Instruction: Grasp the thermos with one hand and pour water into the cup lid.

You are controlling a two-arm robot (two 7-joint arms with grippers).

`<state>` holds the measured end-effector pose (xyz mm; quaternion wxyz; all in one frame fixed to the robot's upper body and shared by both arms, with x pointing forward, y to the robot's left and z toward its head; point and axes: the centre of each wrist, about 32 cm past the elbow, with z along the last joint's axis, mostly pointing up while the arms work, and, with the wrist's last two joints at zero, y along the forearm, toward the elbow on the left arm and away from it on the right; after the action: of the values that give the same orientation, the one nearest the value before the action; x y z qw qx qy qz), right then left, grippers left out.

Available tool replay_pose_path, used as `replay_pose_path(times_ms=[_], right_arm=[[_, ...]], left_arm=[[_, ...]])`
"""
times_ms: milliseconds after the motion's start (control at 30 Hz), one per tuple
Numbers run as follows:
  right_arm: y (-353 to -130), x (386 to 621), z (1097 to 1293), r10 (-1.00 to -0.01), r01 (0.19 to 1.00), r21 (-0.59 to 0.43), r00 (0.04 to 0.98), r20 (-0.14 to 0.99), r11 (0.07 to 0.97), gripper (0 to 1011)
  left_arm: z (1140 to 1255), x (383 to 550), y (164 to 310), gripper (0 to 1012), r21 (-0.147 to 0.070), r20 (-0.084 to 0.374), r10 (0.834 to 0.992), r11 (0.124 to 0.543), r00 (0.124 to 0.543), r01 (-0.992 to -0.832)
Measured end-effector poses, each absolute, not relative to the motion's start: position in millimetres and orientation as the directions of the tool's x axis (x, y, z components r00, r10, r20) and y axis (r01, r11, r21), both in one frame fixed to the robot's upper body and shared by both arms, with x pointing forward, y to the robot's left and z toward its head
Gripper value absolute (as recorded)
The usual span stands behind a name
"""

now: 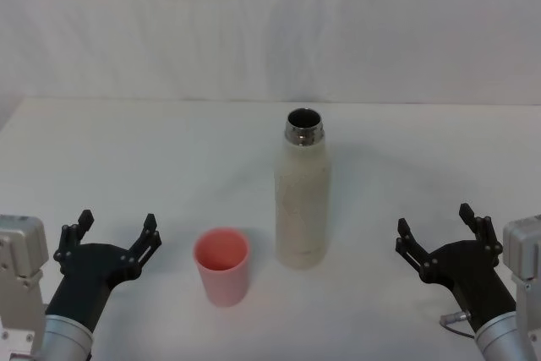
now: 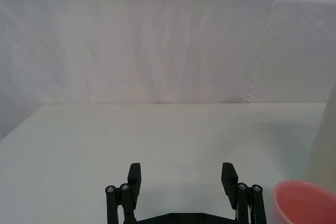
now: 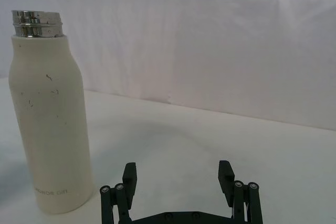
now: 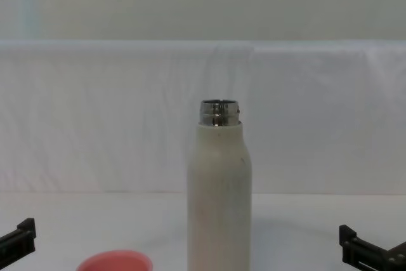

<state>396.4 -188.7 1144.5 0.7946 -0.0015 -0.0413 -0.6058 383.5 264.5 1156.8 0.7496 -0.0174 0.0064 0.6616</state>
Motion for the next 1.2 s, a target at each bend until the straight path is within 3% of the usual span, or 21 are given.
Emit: replay_pose_path(times_ms=[1200], right_arm=[[-188.7, 396.4, 1144.5, -0.963, 0.963, 0.048, 0.263, 0.068, 0.266, 1000]], left_arm=[[1156.8, 383.5, 264.5, 1001, -0.018, -0.033, 0.992, 0.124, 0.125, -0.992]])
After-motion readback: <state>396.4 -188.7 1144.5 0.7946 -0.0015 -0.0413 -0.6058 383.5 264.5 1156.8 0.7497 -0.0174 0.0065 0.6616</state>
